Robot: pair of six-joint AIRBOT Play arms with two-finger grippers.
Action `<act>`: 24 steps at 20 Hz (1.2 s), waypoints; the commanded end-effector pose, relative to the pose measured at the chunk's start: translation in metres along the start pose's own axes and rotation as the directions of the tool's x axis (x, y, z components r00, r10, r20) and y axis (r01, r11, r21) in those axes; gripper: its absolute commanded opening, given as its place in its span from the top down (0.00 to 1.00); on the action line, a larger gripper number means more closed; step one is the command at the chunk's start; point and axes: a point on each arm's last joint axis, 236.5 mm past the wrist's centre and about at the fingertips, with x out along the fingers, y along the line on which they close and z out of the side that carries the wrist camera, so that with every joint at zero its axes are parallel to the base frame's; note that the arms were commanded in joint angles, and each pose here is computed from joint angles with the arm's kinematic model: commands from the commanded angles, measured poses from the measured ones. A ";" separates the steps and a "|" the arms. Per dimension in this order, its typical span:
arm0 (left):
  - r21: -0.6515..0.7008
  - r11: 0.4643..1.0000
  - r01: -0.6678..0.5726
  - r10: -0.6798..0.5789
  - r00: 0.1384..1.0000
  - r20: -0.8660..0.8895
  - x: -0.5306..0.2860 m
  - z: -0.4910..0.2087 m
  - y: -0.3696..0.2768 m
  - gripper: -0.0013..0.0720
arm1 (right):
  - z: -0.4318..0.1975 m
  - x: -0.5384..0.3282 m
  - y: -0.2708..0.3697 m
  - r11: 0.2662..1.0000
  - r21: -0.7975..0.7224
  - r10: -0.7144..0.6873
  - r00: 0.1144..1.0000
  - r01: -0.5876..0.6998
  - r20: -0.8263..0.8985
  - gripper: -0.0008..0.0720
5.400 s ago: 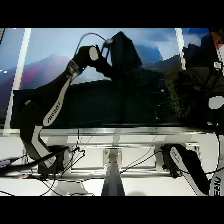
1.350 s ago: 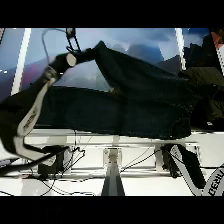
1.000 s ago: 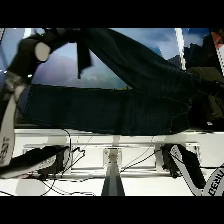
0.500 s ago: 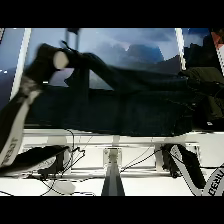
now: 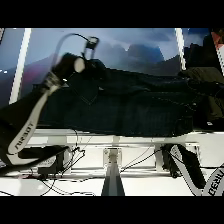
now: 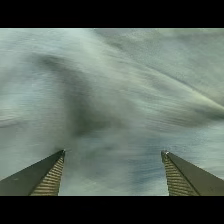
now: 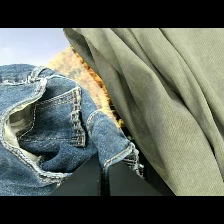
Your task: Fold the clothes and pants, and hang the long-sleeved shirts on hangers.
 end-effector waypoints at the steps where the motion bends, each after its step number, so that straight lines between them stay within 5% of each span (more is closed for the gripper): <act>1: -0.180 0.977 -0.112 0.108 0.994 -0.032 -0.041 -0.005 0.100 0.03 | 0.000 0.000 0.000 1.000 0.001 0.001 1.000 -0.001 0.001 0.96; 3: -0.247 0.954 -0.172 0.155 0.984 -0.087 -0.051 -0.024 0.155 0.07 | 0.000 0.000 0.000 1.000 0.001 0.001 1.000 -0.001 0.001 0.96; 4: -0.264 0.944 -0.196 0.173 0.979 -0.106 -0.053 -0.035 0.179 0.26 | 0.000 0.000 0.000 1.000 0.001 0.001 1.000 -0.001 0.001 0.96; 5: -0.273 0.939 -0.207 0.178 0.976 -0.129 -0.051 -0.049 0.197 0.35 | 0.000 0.000 0.000 1.000 0.001 0.001 1.000 -0.001 0.001 0.96; 9: -0.346 0.932 -0.112 0.039 0.976 -0.212 -0.019 -0.107 0.214 0.32 | 0.000 0.000 0.000 1.000 0.001 0.001 1.000 -0.001 0.001 0.96; 16: -0.498 0.862 0.094 -0.123 0.992 -0.027 0.047 -0.085 0.211 0.27 | 0.000 0.000 0.002 1.000 0.006 0.007 1.000 -0.007 0.002 0.96; 21: -0.491 0.856 0.161 -0.180 0.984 0.009 0.065 -0.077 0.192 0.38 | 0.002 0.000 0.006 0.999 0.018 0.026 1.000 -0.026 0.007 0.96; 23: -0.477 0.864 0.161 -0.173 0.985 0.018 0.064 -0.073 0.194 0.89 | 0.002 0.000 0.007 0.999 0.018 0.027 1.000 -0.028 0.008 0.96; 24: -0.476 0.865 0.159 -0.165 0.986 0.029 0.061 -0.069 0.199 0.96 | 0.002 0.000 0.007 0.999 0.018 0.028 1.000 -0.028 0.009 0.96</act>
